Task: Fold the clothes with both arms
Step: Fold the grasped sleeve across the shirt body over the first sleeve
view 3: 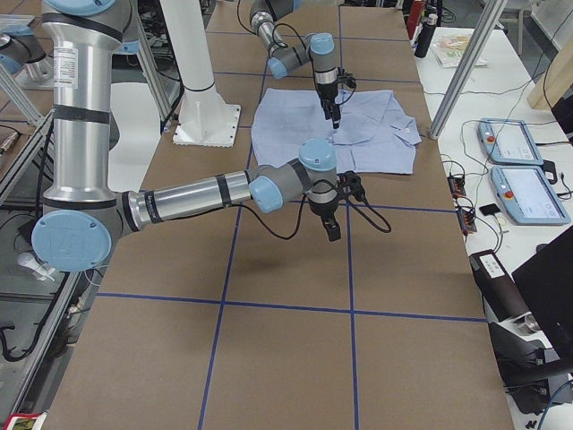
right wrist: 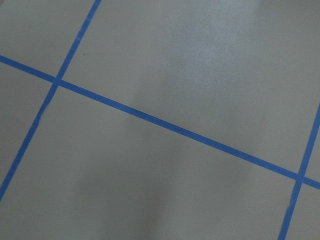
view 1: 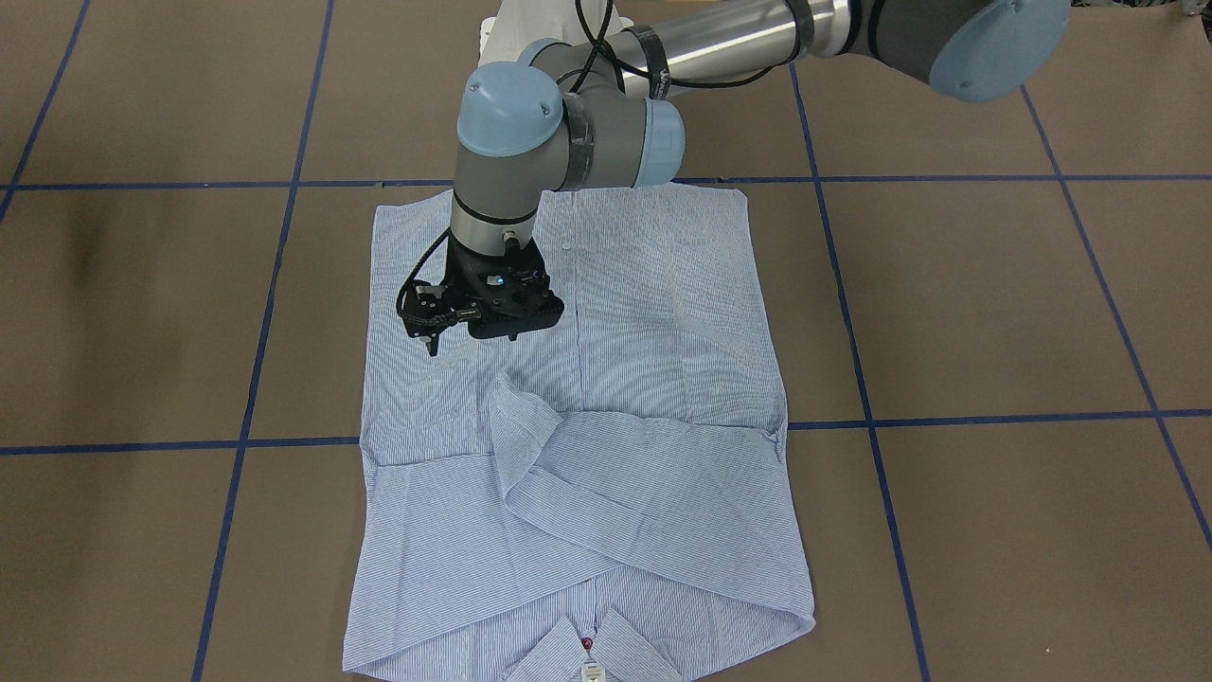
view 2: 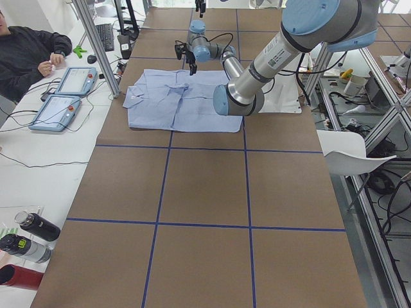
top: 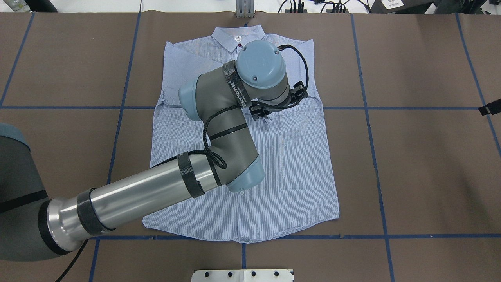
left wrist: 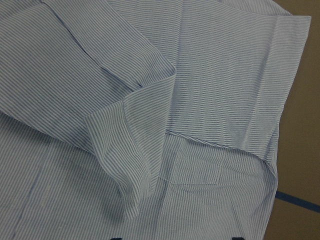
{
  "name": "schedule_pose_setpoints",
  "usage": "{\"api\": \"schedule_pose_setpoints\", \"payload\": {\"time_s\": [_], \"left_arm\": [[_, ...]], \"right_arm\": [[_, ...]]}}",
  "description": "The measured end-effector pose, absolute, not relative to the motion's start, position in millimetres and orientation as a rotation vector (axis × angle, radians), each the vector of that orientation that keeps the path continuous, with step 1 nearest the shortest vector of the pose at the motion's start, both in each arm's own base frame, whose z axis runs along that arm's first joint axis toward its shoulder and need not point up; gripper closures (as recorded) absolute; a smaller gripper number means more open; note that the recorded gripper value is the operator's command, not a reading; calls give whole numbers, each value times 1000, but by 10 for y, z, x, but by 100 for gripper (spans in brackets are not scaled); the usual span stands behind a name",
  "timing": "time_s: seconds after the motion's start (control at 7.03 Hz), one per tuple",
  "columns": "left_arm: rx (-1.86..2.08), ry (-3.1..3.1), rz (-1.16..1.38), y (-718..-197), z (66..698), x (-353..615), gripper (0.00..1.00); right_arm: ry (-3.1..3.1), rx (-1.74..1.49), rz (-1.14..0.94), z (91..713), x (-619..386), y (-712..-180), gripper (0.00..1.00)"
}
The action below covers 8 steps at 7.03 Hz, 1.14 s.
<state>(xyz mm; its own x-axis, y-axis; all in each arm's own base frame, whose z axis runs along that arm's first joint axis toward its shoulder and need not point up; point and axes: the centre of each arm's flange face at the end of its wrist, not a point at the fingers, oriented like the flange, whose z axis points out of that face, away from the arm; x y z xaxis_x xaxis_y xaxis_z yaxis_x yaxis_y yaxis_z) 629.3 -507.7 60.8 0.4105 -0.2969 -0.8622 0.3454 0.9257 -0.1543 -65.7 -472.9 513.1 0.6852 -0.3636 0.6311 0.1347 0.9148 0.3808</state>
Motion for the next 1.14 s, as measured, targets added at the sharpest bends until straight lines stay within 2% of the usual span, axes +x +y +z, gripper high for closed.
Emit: {"api": "schedule_pose_setpoints", "payload": {"time_s": [0.28,0.85,1.14], "left_arm": [[83,1061,-365,-5167,783,6293,0],[196,993,-334,-6034,1758,5928,1],[227,932,-291,-6194,2192,5744,1]], "right_arm": [[-767,319,-284,5114,-663,-4754,0],[-765,320,-284,5105,-665,-4767,0],[-765,321,-284,5095,-665,-4769,0]]}}
